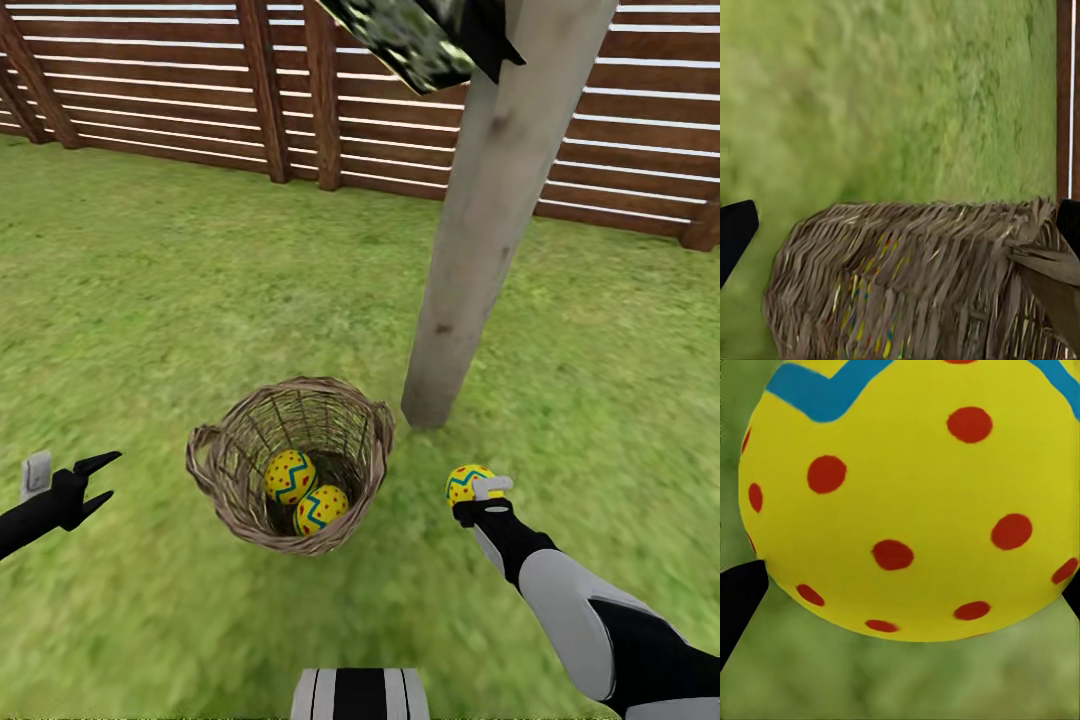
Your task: Take the three Easter eggs out of the wicker basket on the lawn in the garden, then place them on the lawn next to a single tree (choose any tree) so that all three eggs are next to the same tree and none are left in the basket.
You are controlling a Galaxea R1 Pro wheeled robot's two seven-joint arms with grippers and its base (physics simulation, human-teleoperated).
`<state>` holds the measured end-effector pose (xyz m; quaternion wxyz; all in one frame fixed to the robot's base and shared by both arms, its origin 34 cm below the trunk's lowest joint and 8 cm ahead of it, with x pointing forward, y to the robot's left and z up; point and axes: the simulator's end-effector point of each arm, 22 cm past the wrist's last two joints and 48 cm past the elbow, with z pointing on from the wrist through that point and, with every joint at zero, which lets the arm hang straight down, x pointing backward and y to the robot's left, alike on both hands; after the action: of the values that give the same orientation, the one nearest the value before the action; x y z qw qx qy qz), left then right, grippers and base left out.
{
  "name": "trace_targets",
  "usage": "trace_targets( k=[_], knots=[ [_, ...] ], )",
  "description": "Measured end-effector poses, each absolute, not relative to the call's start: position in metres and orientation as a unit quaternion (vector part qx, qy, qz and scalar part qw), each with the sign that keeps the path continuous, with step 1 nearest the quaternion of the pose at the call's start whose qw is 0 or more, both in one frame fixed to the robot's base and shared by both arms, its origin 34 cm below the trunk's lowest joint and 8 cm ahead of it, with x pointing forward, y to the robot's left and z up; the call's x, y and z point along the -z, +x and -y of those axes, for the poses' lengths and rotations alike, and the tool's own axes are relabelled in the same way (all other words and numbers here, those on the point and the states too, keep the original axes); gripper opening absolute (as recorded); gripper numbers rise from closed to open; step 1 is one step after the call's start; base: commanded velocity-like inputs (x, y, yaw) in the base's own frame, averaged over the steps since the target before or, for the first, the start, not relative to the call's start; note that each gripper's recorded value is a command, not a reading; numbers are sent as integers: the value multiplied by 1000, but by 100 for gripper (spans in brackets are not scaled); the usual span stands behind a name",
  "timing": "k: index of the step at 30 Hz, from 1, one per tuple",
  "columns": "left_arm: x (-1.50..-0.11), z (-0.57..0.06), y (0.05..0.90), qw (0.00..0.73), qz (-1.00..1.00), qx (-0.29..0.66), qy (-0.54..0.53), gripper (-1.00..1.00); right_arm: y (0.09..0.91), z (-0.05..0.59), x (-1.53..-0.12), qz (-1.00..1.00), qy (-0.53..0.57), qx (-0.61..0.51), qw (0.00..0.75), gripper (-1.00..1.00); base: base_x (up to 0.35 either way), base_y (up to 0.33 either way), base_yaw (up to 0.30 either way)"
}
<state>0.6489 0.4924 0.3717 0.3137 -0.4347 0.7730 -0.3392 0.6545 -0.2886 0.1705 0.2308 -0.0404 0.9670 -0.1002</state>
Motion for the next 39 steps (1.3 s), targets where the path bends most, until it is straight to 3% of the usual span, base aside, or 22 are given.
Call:
trace_targets(
  k=[32,38,39],
  knots=[
    [-305,-508,626,270,-793,301,-455,100,624,273,-106,-976,-56,91,187,-100,35,0,0],
    [-314,-527,625,298,-761,309,-486,100,625,274,-104,-976,-57,93,188,-100,0,0,0],
    [-314,-528,625,299,-761,309,-487,100,625,274,-104,-976,-57,93,187,100,0,0,0]
  ],
)
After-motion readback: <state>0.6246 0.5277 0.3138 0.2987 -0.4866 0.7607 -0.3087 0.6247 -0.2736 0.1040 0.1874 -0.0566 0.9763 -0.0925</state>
